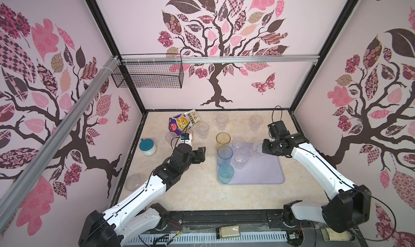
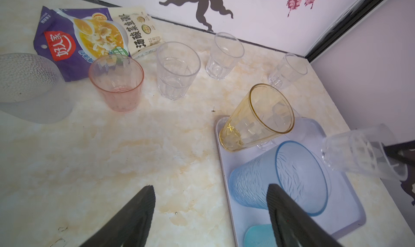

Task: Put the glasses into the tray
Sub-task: 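Carry the clear glass with the right gripper toward the tray, then lower the clear glass onto the tray beside the other clear glasses, open right gripper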

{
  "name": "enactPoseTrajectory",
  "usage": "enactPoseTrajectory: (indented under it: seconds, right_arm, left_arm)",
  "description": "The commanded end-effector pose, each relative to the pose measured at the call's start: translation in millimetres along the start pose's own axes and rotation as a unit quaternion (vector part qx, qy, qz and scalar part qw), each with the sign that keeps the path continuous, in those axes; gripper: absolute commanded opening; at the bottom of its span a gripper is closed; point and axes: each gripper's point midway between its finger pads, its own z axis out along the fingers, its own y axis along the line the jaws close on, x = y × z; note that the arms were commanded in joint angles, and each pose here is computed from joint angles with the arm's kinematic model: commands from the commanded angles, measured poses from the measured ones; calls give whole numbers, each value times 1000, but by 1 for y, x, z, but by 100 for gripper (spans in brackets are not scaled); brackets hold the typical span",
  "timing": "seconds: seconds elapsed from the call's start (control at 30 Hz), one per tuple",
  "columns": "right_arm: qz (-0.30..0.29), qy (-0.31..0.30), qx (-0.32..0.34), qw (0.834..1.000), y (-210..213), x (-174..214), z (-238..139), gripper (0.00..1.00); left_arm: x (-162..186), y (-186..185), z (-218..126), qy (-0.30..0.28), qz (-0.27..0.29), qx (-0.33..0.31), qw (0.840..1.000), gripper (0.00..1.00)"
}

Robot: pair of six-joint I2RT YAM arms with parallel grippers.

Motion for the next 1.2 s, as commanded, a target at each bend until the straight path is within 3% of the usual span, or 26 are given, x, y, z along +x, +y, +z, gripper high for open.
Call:
enactPoseTrajectory:
  seconds: [0.0,0.37,0.87,1.17]
  right_arm:
    - [-1,12,18,1000,-10,18,-3,0]
    - [-14,56,56,997,-27,67,0,0]
    - [-76,81,-1,994,42,114,19,0]
    - [-76,89,-38,992,68,113,24,0]
  left_arm:
    - [11,11,2,-5,2,-15,1000,82]
    - [24,17,6,4,-13,-19,1000,81]
    - [33,23,-2,16,-28,-31,999,80]
    - [40,12,-20,34,46,-40,998,80]
